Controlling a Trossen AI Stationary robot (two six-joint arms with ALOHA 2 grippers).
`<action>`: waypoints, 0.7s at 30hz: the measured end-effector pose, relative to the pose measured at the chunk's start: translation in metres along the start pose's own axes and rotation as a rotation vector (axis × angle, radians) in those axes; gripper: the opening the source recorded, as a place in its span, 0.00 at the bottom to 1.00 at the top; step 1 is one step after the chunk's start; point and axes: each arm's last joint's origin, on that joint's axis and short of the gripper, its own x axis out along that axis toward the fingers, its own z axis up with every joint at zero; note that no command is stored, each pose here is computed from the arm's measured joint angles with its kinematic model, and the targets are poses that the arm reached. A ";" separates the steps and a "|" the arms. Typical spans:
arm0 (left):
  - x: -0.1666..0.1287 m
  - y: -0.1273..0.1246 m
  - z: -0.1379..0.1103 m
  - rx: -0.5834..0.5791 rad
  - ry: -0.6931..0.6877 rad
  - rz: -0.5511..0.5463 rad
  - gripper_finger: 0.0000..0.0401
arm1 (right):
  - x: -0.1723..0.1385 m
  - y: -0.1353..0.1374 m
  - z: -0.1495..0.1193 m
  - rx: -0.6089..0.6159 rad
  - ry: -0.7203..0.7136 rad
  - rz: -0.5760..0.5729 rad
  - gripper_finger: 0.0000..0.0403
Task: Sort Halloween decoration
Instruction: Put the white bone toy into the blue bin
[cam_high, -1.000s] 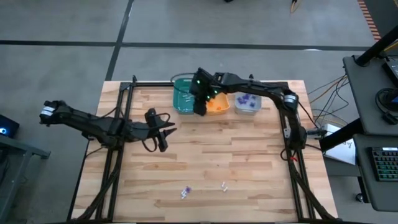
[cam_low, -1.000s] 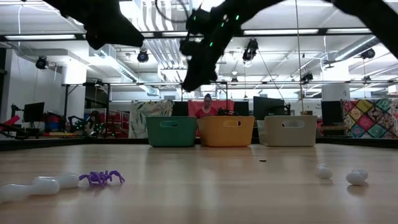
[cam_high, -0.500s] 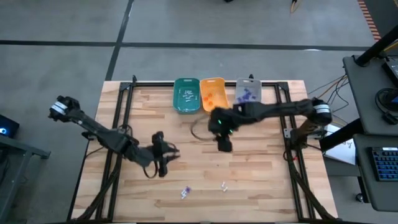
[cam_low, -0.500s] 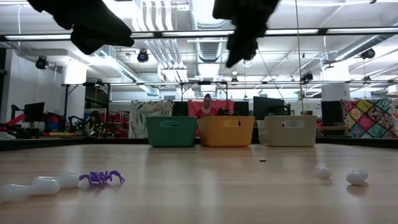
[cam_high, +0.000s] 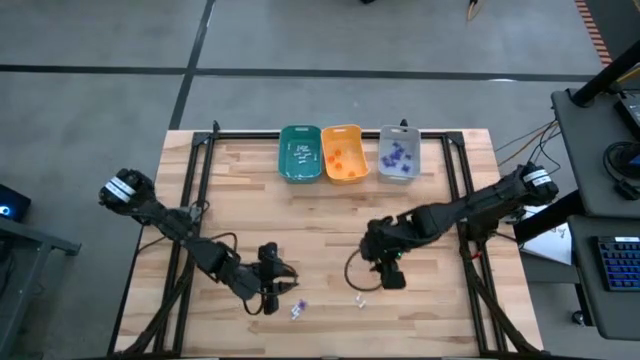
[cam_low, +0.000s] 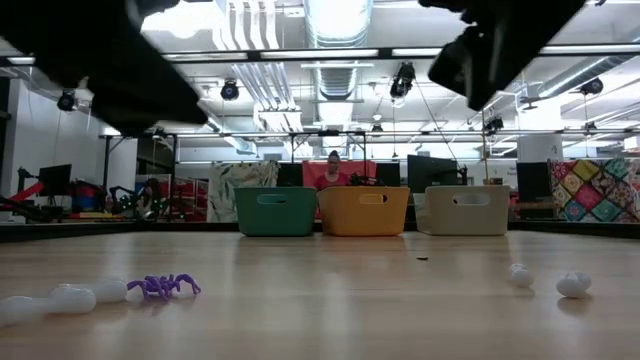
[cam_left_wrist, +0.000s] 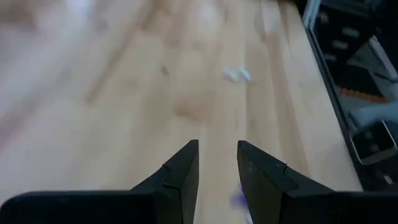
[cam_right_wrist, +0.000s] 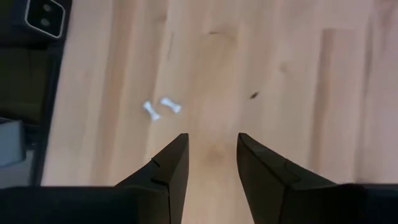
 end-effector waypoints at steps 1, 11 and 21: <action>0.001 -0.001 -0.004 -0.016 0.024 -0.014 0.23 | 0.003 0.003 -0.002 0.009 -0.001 0.006 0.31; 0.012 -0.022 -0.032 -0.053 0.122 -0.055 0.40 | 0.021 0.028 -0.017 0.123 -0.020 0.002 0.30; 0.029 -0.039 -0.035 0.013 0.225 0.069 0.54 | 0.023 0.050 -0.026 0.129 -0.057 -0.077 0.30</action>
